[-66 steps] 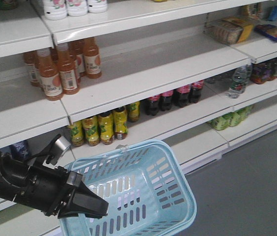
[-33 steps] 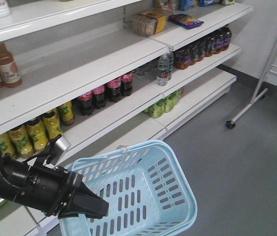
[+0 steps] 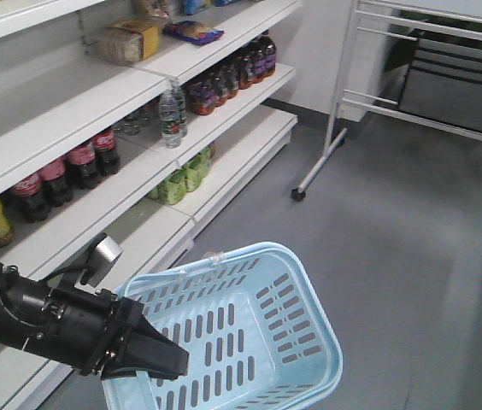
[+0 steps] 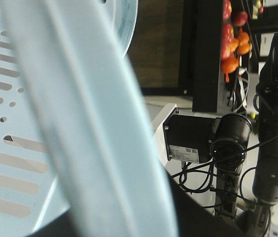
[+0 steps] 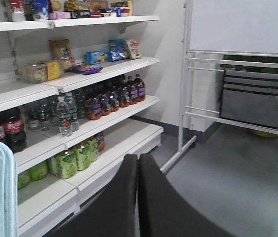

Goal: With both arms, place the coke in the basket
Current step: 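Hold the basket in the left gripper while the base turns away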

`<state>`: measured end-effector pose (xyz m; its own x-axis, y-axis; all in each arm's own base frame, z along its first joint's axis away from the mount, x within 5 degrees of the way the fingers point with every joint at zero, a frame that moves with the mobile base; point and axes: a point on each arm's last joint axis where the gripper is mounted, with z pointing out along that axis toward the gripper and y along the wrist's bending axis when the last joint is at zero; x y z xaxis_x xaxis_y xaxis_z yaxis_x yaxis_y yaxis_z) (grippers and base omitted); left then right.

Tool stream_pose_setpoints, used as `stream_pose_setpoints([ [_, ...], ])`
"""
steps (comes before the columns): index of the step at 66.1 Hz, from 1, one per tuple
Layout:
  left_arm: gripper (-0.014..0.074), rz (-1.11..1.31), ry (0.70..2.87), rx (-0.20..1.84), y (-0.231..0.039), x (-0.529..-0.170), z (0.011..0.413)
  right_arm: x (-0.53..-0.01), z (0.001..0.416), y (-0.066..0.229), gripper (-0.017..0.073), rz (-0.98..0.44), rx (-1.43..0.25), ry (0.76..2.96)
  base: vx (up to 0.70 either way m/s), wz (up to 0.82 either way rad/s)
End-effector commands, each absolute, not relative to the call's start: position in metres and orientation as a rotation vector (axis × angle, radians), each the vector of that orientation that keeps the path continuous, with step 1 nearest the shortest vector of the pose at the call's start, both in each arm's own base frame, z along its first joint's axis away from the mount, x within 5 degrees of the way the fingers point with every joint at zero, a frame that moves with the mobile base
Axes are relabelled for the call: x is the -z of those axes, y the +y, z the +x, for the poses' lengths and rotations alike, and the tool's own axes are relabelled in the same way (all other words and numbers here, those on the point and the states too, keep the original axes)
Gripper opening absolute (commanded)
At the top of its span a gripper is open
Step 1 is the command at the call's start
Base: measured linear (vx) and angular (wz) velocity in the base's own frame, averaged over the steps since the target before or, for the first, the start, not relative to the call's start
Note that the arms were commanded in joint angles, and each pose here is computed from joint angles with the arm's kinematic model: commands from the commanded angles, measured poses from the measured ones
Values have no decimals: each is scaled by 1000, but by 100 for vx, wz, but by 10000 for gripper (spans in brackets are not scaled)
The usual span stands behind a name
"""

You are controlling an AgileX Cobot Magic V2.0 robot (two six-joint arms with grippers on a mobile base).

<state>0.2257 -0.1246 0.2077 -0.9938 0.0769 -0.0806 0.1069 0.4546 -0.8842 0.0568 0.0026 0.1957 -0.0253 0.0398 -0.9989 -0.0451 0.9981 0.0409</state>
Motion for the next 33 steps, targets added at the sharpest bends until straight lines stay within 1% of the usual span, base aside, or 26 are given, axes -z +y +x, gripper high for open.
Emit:
stream_pose_setpoints([
  [1,-6,200,2533,1728,-129,-230,225,-200,56,2,-10,-11,-57,1509,-2,-50],
  [33,-6,200,2533,1728,-129,-230,225,-200,56,2,-10,-11,-57,1509,0,-48],
])
